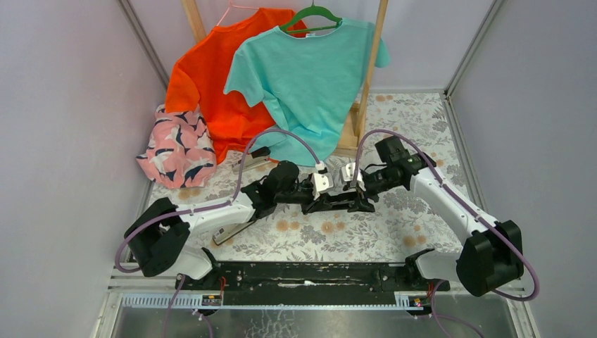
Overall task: Unload the staples from the stapler
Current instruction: Unload the staple at the center of the board.
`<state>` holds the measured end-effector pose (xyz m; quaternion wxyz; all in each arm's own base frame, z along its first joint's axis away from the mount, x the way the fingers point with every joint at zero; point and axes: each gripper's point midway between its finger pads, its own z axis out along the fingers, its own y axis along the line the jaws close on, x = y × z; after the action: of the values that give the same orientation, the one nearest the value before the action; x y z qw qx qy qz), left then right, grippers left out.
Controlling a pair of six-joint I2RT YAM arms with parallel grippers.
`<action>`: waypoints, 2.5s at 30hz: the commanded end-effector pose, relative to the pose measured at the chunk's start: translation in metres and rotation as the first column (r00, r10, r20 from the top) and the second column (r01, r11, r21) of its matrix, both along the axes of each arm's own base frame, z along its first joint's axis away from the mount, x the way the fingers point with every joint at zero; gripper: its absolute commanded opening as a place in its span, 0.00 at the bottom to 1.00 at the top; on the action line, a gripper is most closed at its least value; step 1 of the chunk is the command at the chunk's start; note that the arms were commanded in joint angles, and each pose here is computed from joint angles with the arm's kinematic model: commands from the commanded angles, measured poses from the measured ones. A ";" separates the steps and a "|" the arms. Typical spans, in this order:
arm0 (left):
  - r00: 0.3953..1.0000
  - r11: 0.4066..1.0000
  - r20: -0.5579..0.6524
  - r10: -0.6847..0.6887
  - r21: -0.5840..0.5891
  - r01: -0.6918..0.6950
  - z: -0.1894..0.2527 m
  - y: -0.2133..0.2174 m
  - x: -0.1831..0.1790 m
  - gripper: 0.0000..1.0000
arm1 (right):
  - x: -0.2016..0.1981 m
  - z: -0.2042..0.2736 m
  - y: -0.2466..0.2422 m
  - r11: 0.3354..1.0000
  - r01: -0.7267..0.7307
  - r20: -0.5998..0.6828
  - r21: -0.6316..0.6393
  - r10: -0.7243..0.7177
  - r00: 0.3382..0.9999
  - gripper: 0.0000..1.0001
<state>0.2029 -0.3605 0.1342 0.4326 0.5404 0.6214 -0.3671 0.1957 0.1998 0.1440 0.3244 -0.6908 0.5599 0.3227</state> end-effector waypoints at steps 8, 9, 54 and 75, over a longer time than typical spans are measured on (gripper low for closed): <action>0.994 0.997 0.108 -0.018 -0.077 0.026 0.039 -0.017 0.008 0.00 | 0.011 -0.008 0.009 0.999 0.014 0.020 -0.052 -0.013 1.000 0.61; 0.994 0.997 0.110 -0.017 -0.078 0.026 0.040 -0.018 0.008 0.00 | 0.011 -0.009 0.008 0.998 0.015 0.021 -0.056 -0.013 1.000 0.58; 0.983 0.496 -0.172 0.059 -0.850 -0.178 0.190 0.068 -0.010 1.00 | 0.020 0.209 0.017 0.749 0.345 -0.363 0.565 -0.149 0.920 0.00; 0.954 0.376 -0.296 -0.051 -0.890 -0.256 0.233 0.021 0.012 0.96 | 0.013 0.264 0.021 0.587 0.409 -0.519 0.699 0.023 0.855 0.00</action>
<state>0.2146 -0.3404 0.3419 0.5821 0.1379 0.4354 -0.6727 0.2224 0.2237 0.3747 0.4289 -0.2935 0.5449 0.6580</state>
